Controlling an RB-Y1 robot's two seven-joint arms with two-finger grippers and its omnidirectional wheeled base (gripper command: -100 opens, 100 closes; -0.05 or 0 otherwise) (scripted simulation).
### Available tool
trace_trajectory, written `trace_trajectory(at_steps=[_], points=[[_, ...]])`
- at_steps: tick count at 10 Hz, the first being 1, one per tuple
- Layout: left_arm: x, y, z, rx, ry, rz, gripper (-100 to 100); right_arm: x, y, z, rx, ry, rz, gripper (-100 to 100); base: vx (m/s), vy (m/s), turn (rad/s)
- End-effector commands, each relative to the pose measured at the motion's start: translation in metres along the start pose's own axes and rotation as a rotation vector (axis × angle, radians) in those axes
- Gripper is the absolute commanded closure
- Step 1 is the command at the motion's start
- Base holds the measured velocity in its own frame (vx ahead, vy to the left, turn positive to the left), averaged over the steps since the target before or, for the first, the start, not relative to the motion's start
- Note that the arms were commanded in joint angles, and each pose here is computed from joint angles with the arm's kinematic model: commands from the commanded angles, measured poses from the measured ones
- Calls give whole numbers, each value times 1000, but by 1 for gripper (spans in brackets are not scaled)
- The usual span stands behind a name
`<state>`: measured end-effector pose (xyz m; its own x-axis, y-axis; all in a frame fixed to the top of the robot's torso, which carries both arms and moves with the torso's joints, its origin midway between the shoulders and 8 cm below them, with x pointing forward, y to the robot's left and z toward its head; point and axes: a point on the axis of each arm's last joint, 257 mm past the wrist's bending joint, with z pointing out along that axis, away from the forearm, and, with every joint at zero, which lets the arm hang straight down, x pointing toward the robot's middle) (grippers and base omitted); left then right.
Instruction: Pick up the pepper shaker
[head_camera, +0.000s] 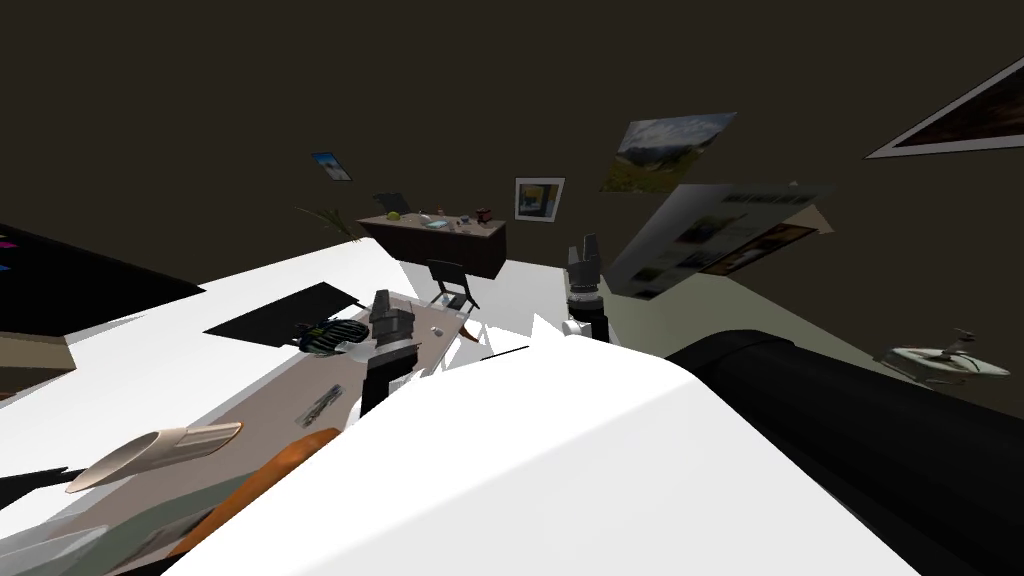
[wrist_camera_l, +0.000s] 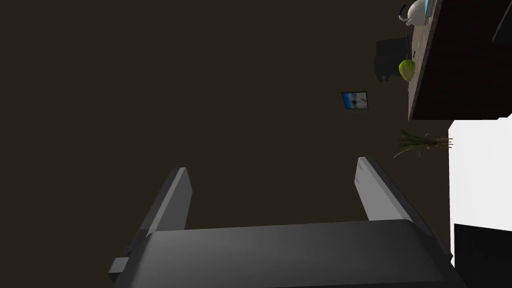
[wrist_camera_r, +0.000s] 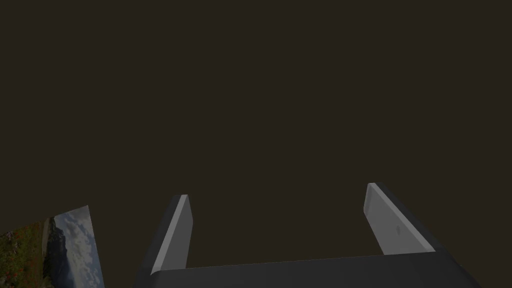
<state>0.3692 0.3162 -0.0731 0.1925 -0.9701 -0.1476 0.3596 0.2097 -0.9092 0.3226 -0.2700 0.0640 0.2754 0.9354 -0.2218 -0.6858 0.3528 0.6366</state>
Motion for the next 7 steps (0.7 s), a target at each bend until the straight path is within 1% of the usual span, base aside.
trace_trajectory(at_steps=[1,3,4,6,7], points=[[2,36,-12,-97,26,59,-100,0,0,0,0,0,0,0,28,-39,-115],[0,74,-30,-204,49,119,-100,0,0,0,0,0,0,0,35,-33,-102],[-2,94,-42,-262,61,150,-100,0,0,0,0,0,0,0,46,-33,-93],[-6,135,-70,-382,87,213,-100,0,0,0,0,0,0,0,58,-23,-134],[-6,135,-70,-382,87,213,-100,0,0,0,0,0,0,0,46,-14,-10]])
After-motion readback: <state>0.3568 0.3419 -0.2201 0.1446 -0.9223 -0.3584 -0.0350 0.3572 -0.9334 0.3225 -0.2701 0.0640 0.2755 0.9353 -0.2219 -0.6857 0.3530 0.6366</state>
